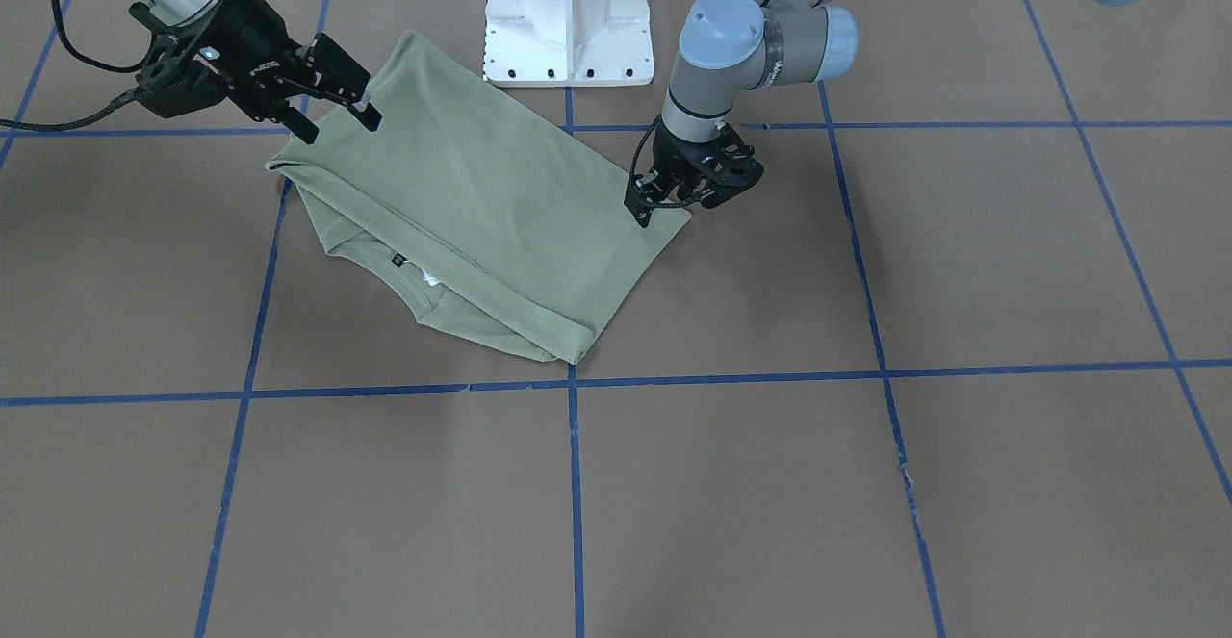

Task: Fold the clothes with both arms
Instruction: 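Grasp the shirt corner with the left gripper while the right gripper releases and withdraws, then pull the shirt corner with the left gripper away from the robot, straightening it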

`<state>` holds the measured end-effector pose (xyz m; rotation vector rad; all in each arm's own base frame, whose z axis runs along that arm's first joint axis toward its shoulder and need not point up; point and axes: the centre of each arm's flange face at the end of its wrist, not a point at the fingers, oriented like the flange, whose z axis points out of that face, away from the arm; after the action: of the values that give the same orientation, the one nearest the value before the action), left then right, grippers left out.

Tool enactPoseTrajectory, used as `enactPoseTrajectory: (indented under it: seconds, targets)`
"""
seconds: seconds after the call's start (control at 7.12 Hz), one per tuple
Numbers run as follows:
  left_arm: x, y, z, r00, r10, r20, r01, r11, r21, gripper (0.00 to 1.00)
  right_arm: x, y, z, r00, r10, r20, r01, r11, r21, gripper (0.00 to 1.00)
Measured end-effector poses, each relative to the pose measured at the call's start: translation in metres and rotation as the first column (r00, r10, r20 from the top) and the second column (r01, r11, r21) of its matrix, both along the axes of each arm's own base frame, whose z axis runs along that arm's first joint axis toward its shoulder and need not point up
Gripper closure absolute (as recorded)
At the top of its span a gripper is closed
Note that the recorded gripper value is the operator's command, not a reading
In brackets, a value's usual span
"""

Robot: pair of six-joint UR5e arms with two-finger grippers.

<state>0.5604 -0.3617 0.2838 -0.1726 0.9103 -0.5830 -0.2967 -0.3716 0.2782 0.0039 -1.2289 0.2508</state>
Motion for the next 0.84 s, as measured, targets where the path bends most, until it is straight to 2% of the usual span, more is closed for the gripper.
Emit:
enactPoseTrajectory:
  seconds: [0.28,0.42,0.7,0.84]
  targets:
    - [-0.0008,-0.0024,0.0010,1.000,-0.010,0.006,0.010,1.000,0.012,0.35,0.0018,-0.0018,0.0007,1.000,0.006,-0.001,-0.006,1.000,-0.002,0.00]
    - [-0.0012,-0.0030,0.0007,1.000,-0.013,0.005,0.012,1.000,0.015,0.46,0.0032,-0.0032,0.0006,1.000,0.010,-0.001,-0.010,1.000,-0.001,0.00]
    - [-0.0020,-0.0035,-0.0003,1.000,-0.016,0.004,0.016,1.000,0.020,1.00,0.0057,-0.0052,0.0009,1.000,0.017,-0.002,-0.017,1.000,-0.001,0.00]
    - [-0.0026,-0.0034,-0.0010,1.000,-0.017,0.002,0.017,1.000,0.021,1.00,0.0058,-0.0055,0.0014,1.000,0.018,-0.003,-0.018,1.000,-0.002,0.00]
